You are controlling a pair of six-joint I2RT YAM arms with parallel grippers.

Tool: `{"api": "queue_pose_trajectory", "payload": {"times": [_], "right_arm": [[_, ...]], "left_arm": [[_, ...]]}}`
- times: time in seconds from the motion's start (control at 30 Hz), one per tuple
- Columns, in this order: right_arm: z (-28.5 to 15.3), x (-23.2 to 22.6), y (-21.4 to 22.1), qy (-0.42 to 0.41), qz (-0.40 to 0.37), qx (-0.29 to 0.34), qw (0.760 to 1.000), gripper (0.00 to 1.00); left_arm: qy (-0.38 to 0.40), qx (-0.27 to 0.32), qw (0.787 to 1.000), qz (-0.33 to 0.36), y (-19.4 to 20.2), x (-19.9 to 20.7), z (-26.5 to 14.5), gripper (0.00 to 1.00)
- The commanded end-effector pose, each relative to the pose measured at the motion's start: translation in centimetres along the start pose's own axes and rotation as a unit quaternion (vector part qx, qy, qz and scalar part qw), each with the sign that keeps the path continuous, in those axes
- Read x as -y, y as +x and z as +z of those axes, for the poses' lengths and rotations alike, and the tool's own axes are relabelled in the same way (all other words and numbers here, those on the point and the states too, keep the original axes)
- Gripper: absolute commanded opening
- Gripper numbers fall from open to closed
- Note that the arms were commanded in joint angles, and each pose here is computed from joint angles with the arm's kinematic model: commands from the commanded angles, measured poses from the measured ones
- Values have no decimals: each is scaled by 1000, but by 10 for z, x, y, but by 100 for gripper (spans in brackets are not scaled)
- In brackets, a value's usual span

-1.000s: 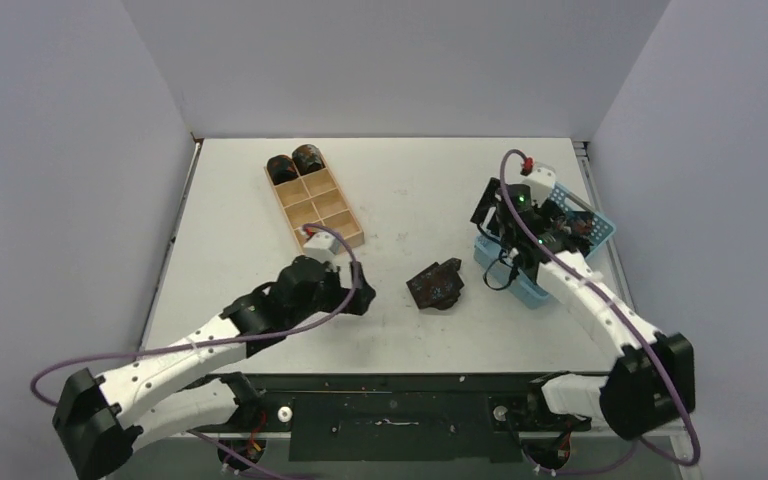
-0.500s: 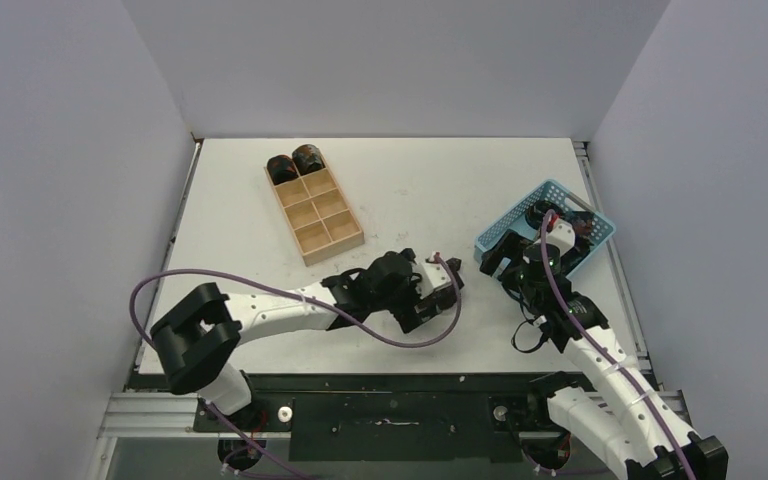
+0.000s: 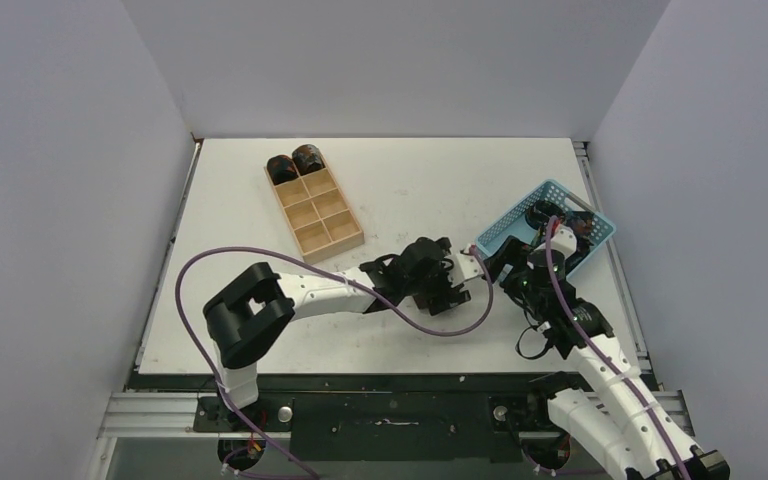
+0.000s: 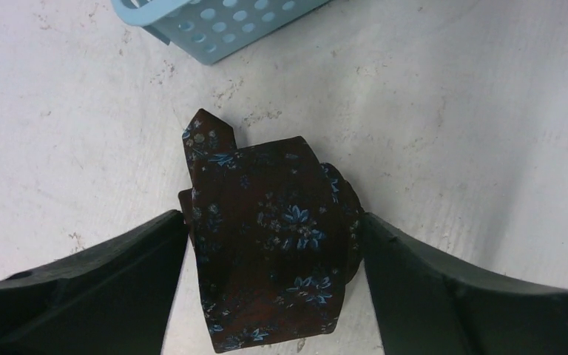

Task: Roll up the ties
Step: Flatten out the tie at the center of the board.

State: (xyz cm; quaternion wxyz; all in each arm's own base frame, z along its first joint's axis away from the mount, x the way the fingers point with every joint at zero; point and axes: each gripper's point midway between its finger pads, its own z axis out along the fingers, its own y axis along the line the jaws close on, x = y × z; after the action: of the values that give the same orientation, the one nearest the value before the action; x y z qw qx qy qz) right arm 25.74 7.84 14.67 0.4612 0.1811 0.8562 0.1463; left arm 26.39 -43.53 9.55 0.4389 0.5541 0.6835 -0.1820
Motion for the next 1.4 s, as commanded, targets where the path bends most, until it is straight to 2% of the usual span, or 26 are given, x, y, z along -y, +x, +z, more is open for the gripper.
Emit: {"api": "queue_pose_trajectory", "payload": {"times": [0.0,0.13,0.3,0.33,0.47,0.53,0.6,0.63,0.77,0.9,0.93,1.0,1.07,1.17,1.3,1.37], "right_arm": [[-15,-20,-33,-30,11,41,999,85],[-16,-24,-37,-38,14,45,998,85],[-11,-29,-28,-55,19,35,998,84],[-9,-31,-25,-62,18,30,997,84],[0,-51,-7,-120,1,-4,993,84],[5,-62,1,-146,-8,-23,989,83],[11,-75,12,-170,-22,-44,984,82],[14,-82,17,-177,-30,-54,982,82],[20,-113,45,-206,-67,-96,972,81],[19,-143,72,-253,-60,-128,957,82],[17,-149,78,-268,-49,-137,952,82],[16,-157,87,-287,-32,-154,945,82],[17,-160,92,-287,-30,-160,944,82],[18,-158,91,-279,-50,-157,946,82],[19,-160,95,-278,-79,-158,944,81],[18,-172,104,-287,-99,-168,938,81]], "left_arm": [[-15,15,1000,-16,1,-2,4,77],[-64,27,996,-59,9,-16,-12,35],[-124,75,981,-126,20,-26,-59,4],[-150,90,973,-147,19,-33,-74,0],[-205,150,937,-237,32,-42,-119,0],[-223,168,921,-272,45,-43,-135,7],[-228,173,911,-296,58,-39,-144,17],[-228,172,908,-305,65,-36,-146,19],[-241,171,889,-350,94,-28,-156,19],[-231,193,874,-381,97,-21,-166,19],[-225,198,872,-386,97,-19,-168,22],[-204,214,873,-388,90,-12,-171,43],[-186,221,879,-380,84,-5,-174,57],[-182,235,880,-370,71,0,-190,70],[-200,251,861,-395,67,-7,-216,75],[-227,255,834,-433,73,-16,-230,75]]}}
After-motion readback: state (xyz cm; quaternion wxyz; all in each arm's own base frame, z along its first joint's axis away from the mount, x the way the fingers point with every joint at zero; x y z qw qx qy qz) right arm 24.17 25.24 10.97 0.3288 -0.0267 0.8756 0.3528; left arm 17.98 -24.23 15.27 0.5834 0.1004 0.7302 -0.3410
